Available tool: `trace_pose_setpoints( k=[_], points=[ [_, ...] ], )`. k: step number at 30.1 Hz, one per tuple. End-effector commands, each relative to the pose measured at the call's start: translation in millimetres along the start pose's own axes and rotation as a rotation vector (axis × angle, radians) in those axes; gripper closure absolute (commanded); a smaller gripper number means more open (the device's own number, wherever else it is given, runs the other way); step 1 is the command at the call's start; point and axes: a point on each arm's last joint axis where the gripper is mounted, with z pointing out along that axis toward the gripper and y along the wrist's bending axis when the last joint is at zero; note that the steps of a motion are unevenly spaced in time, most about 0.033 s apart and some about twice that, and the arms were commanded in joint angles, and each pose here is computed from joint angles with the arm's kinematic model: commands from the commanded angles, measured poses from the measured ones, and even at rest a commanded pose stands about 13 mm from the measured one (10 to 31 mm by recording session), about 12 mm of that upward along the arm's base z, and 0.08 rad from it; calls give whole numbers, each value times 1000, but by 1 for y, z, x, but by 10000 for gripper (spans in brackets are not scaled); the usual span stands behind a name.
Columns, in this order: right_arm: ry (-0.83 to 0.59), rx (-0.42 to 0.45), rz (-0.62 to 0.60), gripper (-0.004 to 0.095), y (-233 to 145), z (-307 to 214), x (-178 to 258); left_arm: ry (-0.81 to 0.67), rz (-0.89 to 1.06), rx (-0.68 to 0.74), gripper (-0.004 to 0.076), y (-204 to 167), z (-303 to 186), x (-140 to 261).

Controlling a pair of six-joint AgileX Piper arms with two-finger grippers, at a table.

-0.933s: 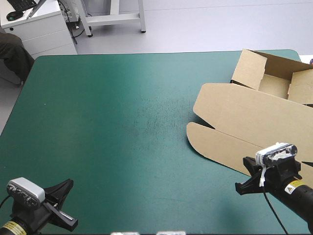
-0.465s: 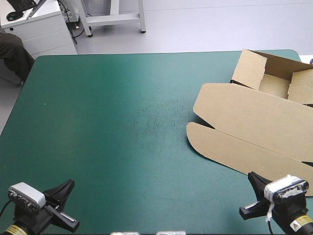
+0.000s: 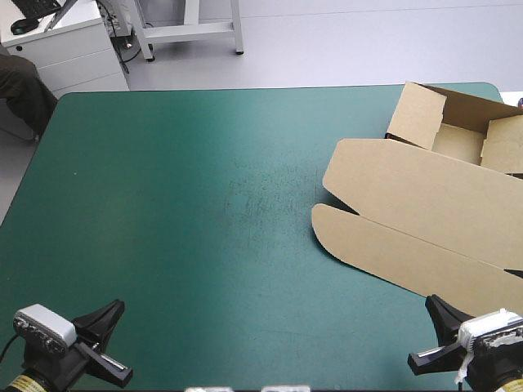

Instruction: Fold the box

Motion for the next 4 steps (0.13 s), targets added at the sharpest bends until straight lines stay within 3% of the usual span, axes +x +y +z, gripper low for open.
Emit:
trace_pose_setpoints(
  k=[1,4],
  points=[
    [-80,10,4,923,-1,-3,-13,-86,-12,-1,734,0,-3,-14],
    [-80,10,4,923,-1,-3,-13,-86,-12,-1,734,0,-3,-14]
  ],
)
